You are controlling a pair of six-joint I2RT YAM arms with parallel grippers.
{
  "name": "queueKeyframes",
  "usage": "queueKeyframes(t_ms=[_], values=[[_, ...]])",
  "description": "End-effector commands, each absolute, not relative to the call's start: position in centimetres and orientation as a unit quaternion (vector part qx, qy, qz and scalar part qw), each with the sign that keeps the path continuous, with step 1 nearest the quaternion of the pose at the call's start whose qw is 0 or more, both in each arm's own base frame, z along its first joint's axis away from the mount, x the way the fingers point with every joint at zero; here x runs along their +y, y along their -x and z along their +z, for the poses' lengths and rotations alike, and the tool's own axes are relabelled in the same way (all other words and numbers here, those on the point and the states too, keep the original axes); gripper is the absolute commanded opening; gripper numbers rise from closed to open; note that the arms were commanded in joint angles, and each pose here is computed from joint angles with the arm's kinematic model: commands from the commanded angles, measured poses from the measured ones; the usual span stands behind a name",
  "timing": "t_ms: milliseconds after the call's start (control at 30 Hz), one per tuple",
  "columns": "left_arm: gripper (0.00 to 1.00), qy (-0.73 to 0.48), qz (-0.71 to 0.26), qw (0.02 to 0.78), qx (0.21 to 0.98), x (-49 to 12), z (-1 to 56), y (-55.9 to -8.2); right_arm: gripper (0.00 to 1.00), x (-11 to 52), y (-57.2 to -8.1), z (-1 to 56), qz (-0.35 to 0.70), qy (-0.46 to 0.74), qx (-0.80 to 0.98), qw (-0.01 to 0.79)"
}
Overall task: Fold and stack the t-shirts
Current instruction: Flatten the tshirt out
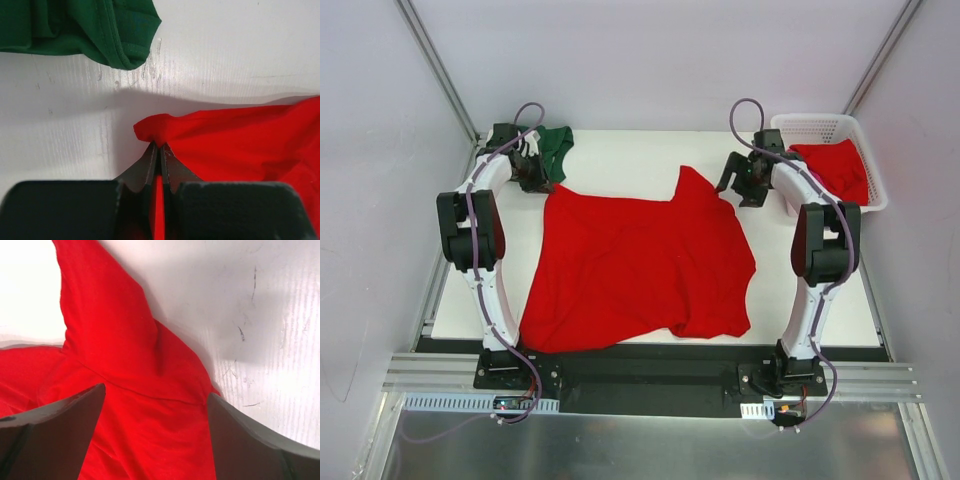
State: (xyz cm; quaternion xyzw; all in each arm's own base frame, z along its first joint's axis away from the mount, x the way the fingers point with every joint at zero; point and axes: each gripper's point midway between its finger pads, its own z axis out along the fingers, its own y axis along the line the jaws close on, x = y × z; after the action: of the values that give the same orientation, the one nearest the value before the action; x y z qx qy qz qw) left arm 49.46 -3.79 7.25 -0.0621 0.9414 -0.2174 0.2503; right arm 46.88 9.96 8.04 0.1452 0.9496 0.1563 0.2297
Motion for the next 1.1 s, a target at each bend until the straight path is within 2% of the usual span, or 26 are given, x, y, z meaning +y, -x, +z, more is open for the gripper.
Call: queueKeyframes(t_ms=[0,567,767,1067], values=[[0.0,0.041,-0.215,0.273,0.937,-4.1,10.0,-49.0,0.86,11.2,-48.1,8.2,0.189,-0.137,0.946,0.224],[0.0,0.036,-0.232,0.268,0.934,-4.7,9.9,-48.9,0.85,13.9,-53.1,8.8,0.314,-0.118,0.917,0.215],[0.0,0.037,-0.232,0.268,0.934,-4.6,9.8,-49.1,0.77,14.9,-52.7,9.0,0.367,-0.12,0.902,0.191],[0.0,0.036,-0.234,0.27,0.933,-4.7,10.0,-49.2,0.76,14.5,-50.4,7.4,0.36,-0.126,0.91,0.162]])
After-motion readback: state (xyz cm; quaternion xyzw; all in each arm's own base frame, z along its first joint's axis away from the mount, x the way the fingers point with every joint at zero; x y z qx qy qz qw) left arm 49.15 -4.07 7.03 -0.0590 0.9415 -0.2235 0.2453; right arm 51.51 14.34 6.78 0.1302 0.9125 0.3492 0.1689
